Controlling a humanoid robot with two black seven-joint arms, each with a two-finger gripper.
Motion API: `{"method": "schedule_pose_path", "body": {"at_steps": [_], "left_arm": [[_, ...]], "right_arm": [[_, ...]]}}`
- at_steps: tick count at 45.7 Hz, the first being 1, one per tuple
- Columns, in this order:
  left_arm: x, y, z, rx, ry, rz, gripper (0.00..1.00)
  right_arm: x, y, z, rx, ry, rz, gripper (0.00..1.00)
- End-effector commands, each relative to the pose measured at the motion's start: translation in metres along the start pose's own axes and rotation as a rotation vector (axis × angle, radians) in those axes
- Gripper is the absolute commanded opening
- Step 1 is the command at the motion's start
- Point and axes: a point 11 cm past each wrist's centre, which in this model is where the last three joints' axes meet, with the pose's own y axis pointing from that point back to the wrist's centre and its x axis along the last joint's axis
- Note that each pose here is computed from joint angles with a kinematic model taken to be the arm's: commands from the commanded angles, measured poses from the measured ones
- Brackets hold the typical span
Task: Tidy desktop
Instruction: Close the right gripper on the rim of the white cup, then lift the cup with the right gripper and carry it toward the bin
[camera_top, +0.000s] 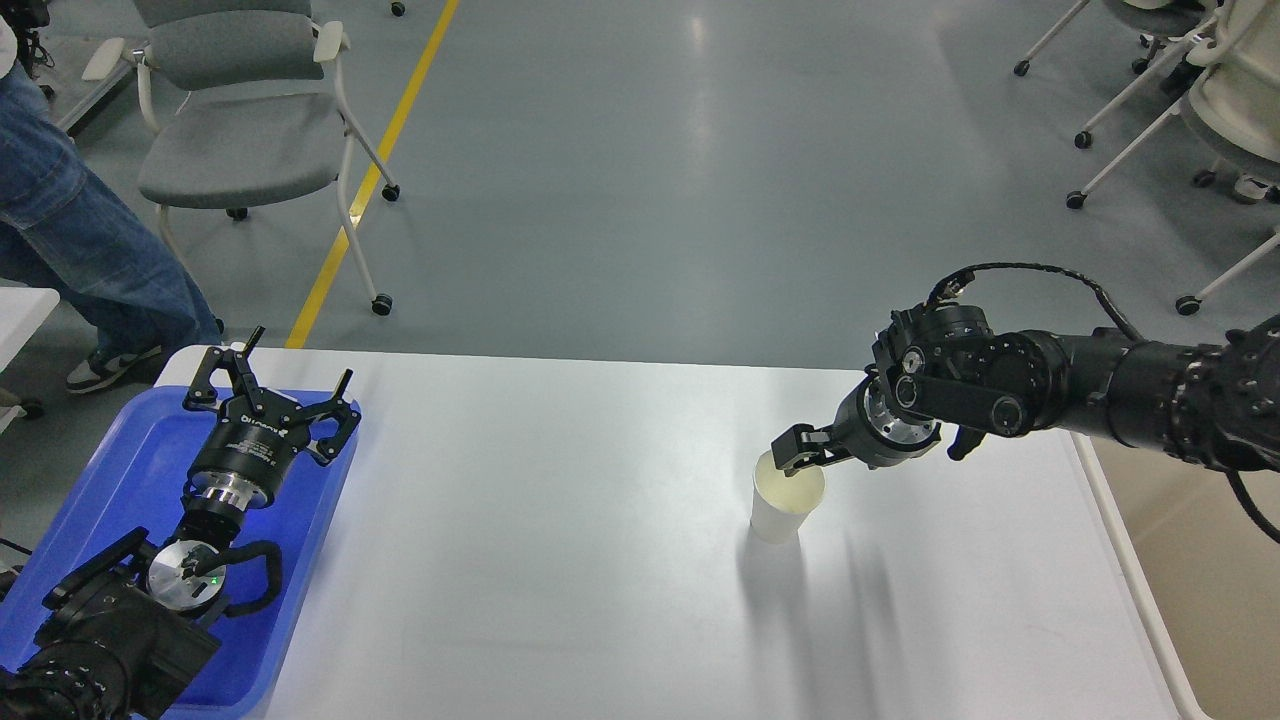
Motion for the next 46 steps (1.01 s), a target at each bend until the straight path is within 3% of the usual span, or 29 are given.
{"method": "schedule_pose_path", "body": {"at_steps": [1,11,13,17,22,25,46], "left_arm": [[0.0,0.0,0.0,0.001,0.0,0.0,1.0],[0.0,0.0,0.0,0.001,0.0,0.0,1.0],[0.0,0.0,0.0,0.001,0.0,0.0,1.0],[0.0,0.0,0.0,0.001,0.0,0.0,1.0],[0.0,0.0,0.0,-0.001,0.0,0.0,1.0],[0.0,0.0,0.0,-0.001,0.0,0.0,1.0],[0.0,0.0,0.0,0.001,0.0,0.0,1.0]], "right_arm": [[-0.01,-0.014,0.009,-0.014,-0.002,0.004,0.98],[-0.012,-0.017,0.008,0.005,0.007,0.013,0.75],[-0.012,-0.017,0.008,0.007,0.022,0.015,0.64],[-0.011,-0.017,0.009,-0.002,0.054,0.026,0.34],[-0.011,-0.017,0.01,-0.004,0.064,0.029,0.2],[-0.01,-0.017,0.011,-0.006,0.064,0.031,0.01],[0.0,0.0,0.02,0.003,0.032,0.041,0.0]]}}
